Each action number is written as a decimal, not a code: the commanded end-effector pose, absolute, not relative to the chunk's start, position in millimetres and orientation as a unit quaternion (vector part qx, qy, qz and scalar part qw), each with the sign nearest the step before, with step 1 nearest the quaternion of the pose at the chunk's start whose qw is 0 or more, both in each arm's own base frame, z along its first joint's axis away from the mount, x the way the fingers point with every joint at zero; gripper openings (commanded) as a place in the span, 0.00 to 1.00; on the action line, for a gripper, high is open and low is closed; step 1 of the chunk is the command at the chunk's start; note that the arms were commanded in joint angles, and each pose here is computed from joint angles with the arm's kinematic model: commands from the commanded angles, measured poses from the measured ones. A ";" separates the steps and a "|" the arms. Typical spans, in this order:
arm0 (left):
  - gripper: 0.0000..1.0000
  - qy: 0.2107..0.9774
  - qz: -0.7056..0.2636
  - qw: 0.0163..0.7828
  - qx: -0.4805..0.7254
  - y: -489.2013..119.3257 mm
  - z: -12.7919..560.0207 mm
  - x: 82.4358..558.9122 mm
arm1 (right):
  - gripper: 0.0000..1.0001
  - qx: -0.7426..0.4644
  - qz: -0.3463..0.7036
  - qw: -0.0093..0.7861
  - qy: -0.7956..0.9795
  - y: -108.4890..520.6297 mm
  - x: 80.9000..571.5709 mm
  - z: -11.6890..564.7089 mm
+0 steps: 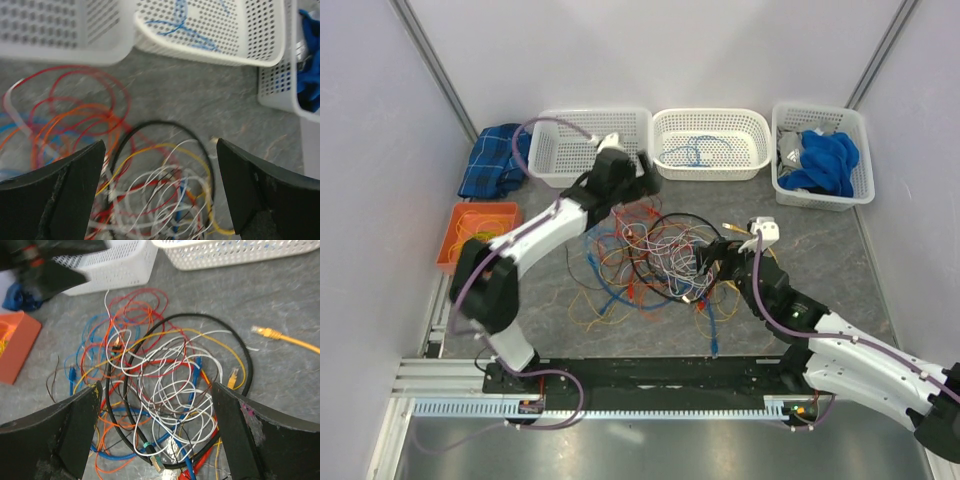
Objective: Untangle the cables
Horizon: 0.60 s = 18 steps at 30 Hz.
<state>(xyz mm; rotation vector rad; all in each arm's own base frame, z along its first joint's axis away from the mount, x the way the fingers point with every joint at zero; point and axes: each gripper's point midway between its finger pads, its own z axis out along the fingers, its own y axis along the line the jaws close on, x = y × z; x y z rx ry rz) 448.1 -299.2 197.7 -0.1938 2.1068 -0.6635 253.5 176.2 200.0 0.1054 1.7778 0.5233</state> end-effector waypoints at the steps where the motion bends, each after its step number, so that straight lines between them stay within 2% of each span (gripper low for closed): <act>1: 1.00 0.837 -0.224 0.479 -0.140 -240.7 206.1 400.2 | 0.98 0.034 0.250 0.586 0.770 191.4 253.3 185.2; 6: 1.00 0.873 -0.130 0.420 -0.210 -192.9 138.2 369.9 | 0.98 0.031 0.274 0.574 0.771 200.6 250.1 183.7; 12: 1.00 0.874 -0.100 0.366 -0.303 -156.7 84.3 362.7 | 0.98 0.049 0.285 0.575 0.766 193.9 244.6 182.0; 18: 1.00 0.869 -0.082 0.329 -0.360 -146.2 55.5 369.5 | 0.98 0.051 0.286 0.564 0.773 188.7 237.1 175.7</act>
